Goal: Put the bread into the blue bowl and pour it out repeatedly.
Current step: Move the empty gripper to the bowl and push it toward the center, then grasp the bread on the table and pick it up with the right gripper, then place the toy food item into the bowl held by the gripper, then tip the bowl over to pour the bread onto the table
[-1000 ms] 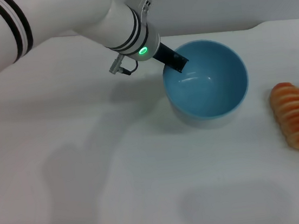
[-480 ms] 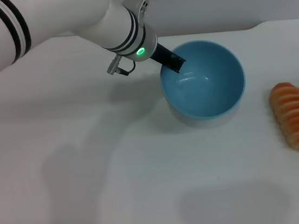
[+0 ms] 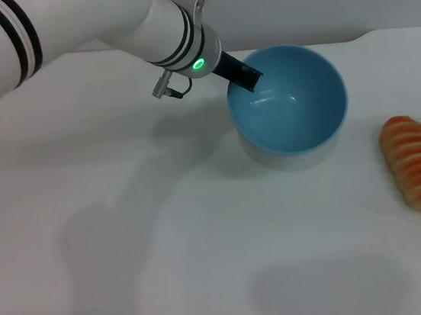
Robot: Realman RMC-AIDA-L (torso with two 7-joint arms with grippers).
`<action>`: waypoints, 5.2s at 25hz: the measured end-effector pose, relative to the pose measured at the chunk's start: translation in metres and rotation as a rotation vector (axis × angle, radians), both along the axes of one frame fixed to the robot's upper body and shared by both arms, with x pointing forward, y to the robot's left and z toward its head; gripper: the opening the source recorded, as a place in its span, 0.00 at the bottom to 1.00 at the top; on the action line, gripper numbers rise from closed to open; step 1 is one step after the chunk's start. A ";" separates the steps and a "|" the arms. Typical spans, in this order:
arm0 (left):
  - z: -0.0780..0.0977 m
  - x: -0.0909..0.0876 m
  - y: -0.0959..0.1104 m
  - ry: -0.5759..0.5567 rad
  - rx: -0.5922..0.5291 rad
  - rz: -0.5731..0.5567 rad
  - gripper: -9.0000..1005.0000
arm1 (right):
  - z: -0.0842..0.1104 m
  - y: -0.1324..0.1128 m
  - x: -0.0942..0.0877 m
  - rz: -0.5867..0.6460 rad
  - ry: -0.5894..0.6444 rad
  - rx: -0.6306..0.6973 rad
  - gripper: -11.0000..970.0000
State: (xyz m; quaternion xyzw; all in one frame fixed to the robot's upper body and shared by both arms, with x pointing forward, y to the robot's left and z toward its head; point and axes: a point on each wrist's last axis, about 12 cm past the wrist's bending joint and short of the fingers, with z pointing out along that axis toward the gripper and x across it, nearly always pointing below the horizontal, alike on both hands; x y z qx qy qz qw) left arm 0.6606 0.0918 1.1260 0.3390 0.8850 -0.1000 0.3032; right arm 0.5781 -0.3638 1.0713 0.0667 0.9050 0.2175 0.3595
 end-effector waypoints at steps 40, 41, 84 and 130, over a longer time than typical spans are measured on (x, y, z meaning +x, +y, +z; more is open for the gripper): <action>-0.014 -0.005 0.011 0.026 -0.009 0.035 0.01 | -0.031 0.056 0.008 0.145 0.183 -0.032 0.68; -0.014 -0.005 0.011 0.025 -0.012 0.038 0.01 | -0.030 0.056 0.009 0.147 0.179 -0.035 0.68; -0.026 -0.014 0.015 0.084 -0.066 0.084 0.01 | 0.059 0.179 0.059 0.612 -0.281 0.036 0.32; -0.030 -0.011 0.024 0.031 -0.086 0.120 0.01 | 0.039 0.077 0.041 0.262 -0.594 -0.180 0.74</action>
